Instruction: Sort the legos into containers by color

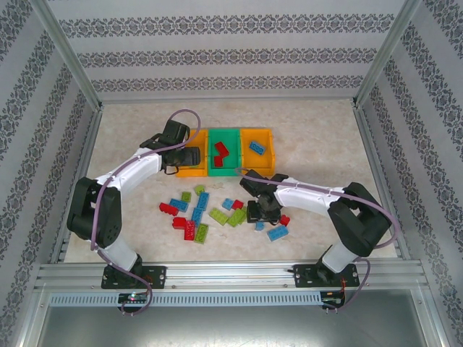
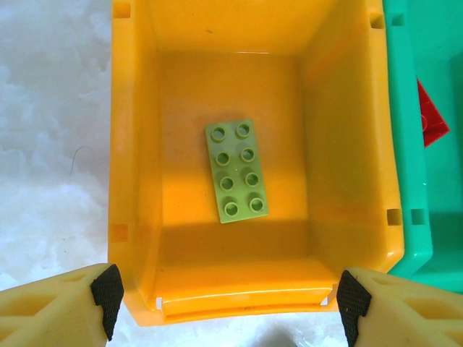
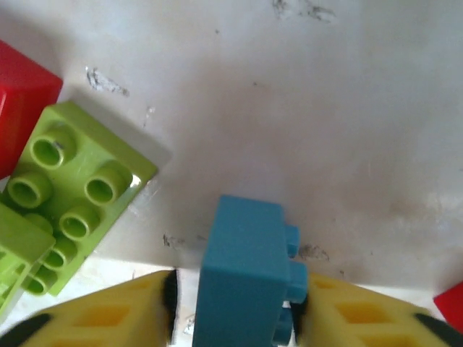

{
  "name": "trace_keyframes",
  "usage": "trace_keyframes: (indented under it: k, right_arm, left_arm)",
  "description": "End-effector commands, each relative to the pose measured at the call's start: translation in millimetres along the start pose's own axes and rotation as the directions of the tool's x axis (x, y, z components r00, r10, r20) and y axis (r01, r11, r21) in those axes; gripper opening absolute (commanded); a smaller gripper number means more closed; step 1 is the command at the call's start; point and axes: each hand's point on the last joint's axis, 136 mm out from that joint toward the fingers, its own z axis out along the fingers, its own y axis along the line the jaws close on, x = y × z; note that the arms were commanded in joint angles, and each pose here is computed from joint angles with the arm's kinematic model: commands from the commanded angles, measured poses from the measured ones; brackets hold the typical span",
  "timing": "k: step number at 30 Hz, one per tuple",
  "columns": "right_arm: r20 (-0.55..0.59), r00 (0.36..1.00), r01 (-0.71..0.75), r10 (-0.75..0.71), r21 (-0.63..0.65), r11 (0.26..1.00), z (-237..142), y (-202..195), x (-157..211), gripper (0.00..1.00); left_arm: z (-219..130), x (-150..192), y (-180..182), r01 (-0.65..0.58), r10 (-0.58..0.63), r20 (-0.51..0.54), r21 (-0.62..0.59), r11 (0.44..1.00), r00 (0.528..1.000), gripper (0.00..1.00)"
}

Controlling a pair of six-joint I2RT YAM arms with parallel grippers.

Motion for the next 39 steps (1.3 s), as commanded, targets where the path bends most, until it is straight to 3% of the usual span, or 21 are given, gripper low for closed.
trace_keyframes:
  k: [1, 3, 8, 14, 16, 21, 24, 29, 33, 37, 39]
  right_arm:
    - [0.031, 0.999, 0.029, -0.031, 0.052, 0.998, -5, -4, -10, 0.36]
    - [0.051, 0.998, 0.038, -0.041, 0.066, 0.997, -10, -7, -13, 0.29]
    - [0.157, 0.987, 0.038, -0.04, 0.013, 0.999, -42, -8, -45, 0.25]
    - [0.354, 0.934, 0.072, -0.052, -0.042, 0.997, -101, -6, -113, 0.22]
    - [0.405, 0.912, 0.092, -0.068, -0.041, 0.995, -112, -4, -139, 0.22]
    - [0.442, 0.892, 0.103, -0.093, 0.0, 0.995, -113, -5, -198, 0.24]
    - [0.45, 0.887, 0.097, -0.102, 0.033, 0.995, -107, -7, -227, 0.25]
    - [0.447, 0.888, 0.091, -0.11, 0.065, 0.994, -94, -11, -258, 0.3]
    - [0.429, 0.896, 0.096, -0.117, 0.071, 0.993, -82, -9, -265, 0.39]
    - [0.433, 0.896, 0.087, -0.102, 0.056, 0.995, -79, -8, -265, 0.55]
    - [0.437, 0.894, 0.088, -0.102, 0.052, 0.995, -80, -8, -263, 0.57]
  left_arm:
    - [-13, -8, -1, -0.021, 0.022, 0.047, -0.003, 1.0, 0.999, 0.8]
    - [-15, -8, 0, -0.022, 0.022, 0.05, -0.007, 1.0, 0.999, 0.8]
    - [-21, 0, 1, -0.008, 0.008, 0.046, 0.006, 1.0, 0.999, 0.8]
    - [-29, 17, 1, 0.012, -0.016, 0.065, 0.06, 0.998, 0.998, 0.81]
    - [-29, 27, 4, 0.021, -0.024, 0.058, 0.06, 0.998, 0.998, 0.87]
    - [-31, 52, 15, 0.023, -0.024, 0.023, 0.042, 0.999, 0.999, 1.0]
    - [-35, 65, 18, 0.028, -0.028, 0.014, 0.05, 0.998, 1.0, 1.0]
    - [-39, 81, 11, 0.024, -0.024, 0.0, 0.099, 0.995, 1.0, 1.0]
    - [-37, 85, 4, 0.015, -0.014, -0.008, 0.12, 0.993, 1.0, 1.0]
    - [-31, 87, -7, 0.002, 0.005, -0.045, 0.144, 0.99, 0.999, 1.0]
    - [-29, 85, -12, -0.009, 0.018, -0.052, 0.154, 0.988, 0.998, 0.99]
